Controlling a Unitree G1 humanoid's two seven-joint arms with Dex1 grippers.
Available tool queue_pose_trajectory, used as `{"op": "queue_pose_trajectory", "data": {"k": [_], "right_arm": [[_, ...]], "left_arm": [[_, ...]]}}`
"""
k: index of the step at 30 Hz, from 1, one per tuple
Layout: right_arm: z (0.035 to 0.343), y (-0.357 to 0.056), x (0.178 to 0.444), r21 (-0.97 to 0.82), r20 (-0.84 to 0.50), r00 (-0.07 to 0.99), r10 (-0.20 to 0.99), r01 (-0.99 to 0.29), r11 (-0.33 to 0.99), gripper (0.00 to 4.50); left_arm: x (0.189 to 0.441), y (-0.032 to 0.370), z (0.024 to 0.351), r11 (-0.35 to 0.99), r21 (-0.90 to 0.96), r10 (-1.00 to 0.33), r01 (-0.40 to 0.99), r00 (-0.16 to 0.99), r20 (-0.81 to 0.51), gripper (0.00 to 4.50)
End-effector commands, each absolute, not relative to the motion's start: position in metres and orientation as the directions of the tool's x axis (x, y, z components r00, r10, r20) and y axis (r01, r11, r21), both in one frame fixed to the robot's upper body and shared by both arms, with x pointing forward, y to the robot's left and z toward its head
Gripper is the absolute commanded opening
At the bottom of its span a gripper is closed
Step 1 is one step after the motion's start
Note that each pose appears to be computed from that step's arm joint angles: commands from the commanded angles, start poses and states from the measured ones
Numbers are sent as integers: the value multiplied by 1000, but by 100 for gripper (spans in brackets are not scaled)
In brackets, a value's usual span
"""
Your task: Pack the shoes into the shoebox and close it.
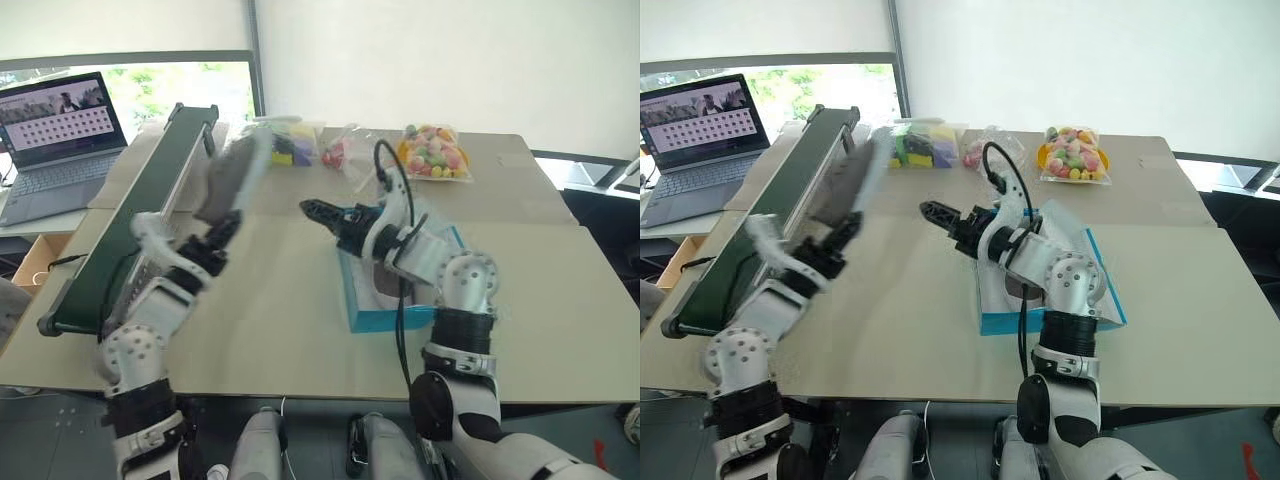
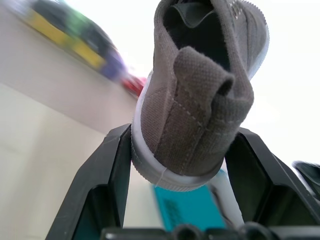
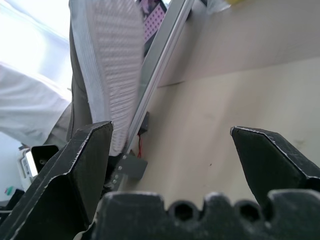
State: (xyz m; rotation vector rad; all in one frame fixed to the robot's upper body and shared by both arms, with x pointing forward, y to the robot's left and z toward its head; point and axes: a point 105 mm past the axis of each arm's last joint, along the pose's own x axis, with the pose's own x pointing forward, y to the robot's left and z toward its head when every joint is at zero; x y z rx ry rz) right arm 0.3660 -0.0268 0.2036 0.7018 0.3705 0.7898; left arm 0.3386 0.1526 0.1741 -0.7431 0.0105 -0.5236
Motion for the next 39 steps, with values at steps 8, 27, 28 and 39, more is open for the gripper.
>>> {"op": "queue_pose_trajectory", "data": {"k": [8, 27, 28, 39], "right_arm": [[233, -33, 373, 663, 4, 713, 701, -526, 532, 450], [241, -36, 373, 670, 62, 740, 670, -528, 521, 87], [244, -36, 373, 689, 83, 742, 665, -525, 499, 87], [263, -96, 398, 615, 58, 875, 481, -410, 673, 81]], "left_arm": [[319, 97, 183, 535, -602, -622, 592, 759, 194, 241], [330, 106, 171, 653, -500, -600, 569, 791, 116, 240], [329, 105, 171, 655, -488, -607, 577, 786, 115, 240], [313, 91, 159, 662, -285, -711, 693, 701, 51, 448]]}}
